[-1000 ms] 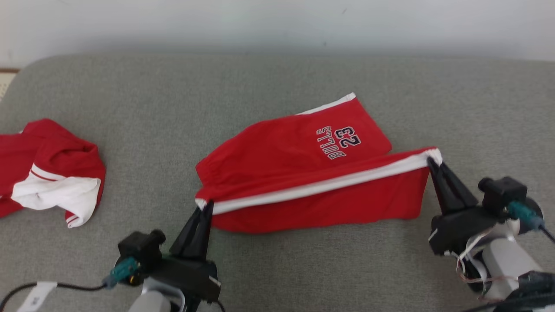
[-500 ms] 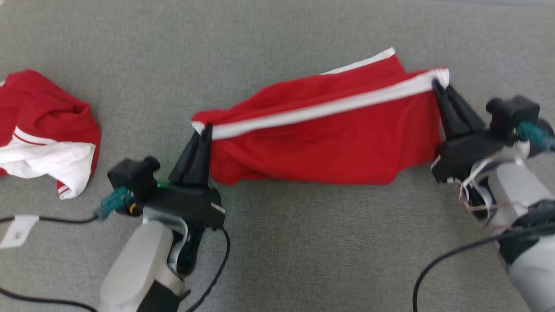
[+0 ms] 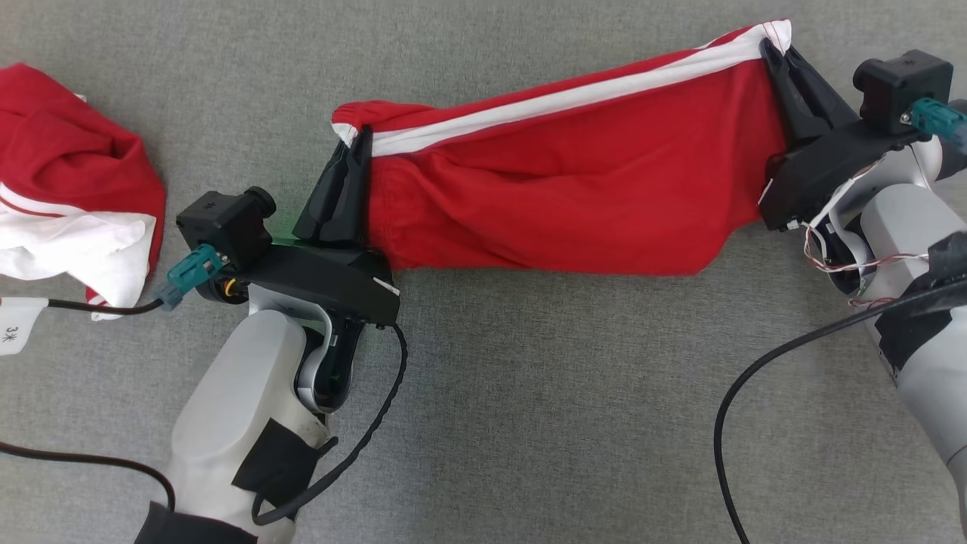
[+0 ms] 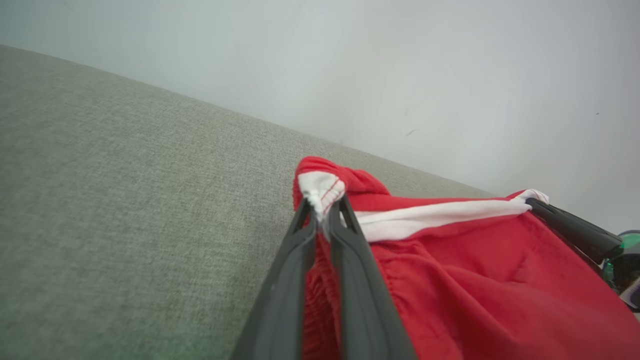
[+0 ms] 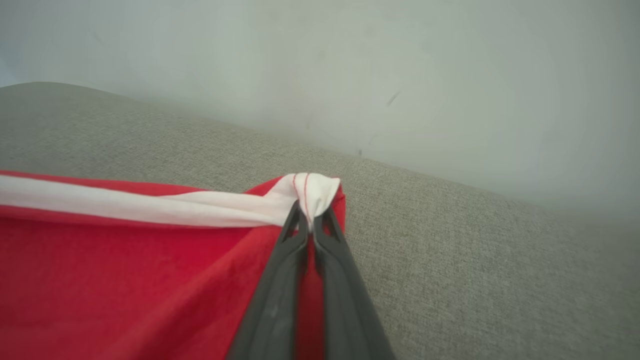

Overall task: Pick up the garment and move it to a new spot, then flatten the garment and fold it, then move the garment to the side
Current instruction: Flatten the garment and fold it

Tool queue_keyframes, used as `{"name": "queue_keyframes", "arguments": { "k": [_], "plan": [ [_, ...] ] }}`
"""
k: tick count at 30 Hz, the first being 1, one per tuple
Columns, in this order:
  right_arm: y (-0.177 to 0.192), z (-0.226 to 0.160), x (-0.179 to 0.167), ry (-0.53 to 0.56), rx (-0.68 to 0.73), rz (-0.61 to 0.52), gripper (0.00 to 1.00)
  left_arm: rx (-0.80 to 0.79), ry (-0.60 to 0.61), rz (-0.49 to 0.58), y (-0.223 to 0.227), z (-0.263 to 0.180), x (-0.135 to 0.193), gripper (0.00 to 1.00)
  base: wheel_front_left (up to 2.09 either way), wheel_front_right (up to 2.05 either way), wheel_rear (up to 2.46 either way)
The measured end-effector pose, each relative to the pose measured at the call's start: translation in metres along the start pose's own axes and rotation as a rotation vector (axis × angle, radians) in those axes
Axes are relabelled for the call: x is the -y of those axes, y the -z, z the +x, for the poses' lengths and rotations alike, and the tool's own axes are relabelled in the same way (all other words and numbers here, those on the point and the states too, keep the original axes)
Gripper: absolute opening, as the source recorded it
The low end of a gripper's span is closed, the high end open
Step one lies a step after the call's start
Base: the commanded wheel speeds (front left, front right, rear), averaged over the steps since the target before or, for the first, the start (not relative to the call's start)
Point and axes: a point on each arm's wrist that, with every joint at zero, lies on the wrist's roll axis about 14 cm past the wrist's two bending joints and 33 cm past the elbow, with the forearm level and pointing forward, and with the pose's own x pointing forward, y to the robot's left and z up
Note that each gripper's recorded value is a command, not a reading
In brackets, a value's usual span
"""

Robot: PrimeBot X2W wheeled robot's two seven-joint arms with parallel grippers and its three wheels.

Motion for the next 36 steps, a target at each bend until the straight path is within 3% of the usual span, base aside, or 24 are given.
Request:
{"name": "queue_keyframes", "arguments": {
  "k": [3, 4, 5, 6, 14, 29, 36],
  "plan": [
    [0.009, 0.006, 0.001, 0.001, -0.026, 0.006, 0.00, -0.012, -0.012, -0.002, 0.006, 0.001, -0.004, 0.04, 0.00, 0.00, 0.00],
    [0.012, 0.007, 0.001, 0.002, -0.034, 0.012, 0.00, -0.022, -0.013, -0.003, 0.009, 0.001, -0.005, 0.38, 0.00, 0.00, 0.00],
    [0.014, 0.008, 0.002, 0.004, -0.040, 0.018, 0.06, -0.031, -0.009, 0.003, 0.012, 0.002, -0.004, 0.81, 0.00, 0.00, 0.00],
    [0.017, 0.010, 0.001, 0.003, -0.049, 0.026, 0.97, -0.032, -0.001, 0.007, 0.012, 0.003, -0.003, 1.00, 0.00, 0.00, 0.00],
    [0.012, 0.003, 0.004, 0.024, -0.037, 0.054, 1.00, -0.030, 0.030, 0.078, 0.009, 0.000, 0.008, 1.00, 0.00, 0.00, 0.00],
    [0.012, -0.050, -0.008, 0.086, -0.032, 0.150, 1.00, 0.002, -0.071, 0.176, -0.008, -0.062, 0.000, 1.00, 0.00, 0.00, 0.00],
    [0.012, -0.045, -0.011, 0.098, -0.029, 0.170, 1.00, 0.015, -0.131, 0.218, -0.017, -0.087, -0.015, 1.00, 0.00, 0.00, 0.00]
  ]
}}
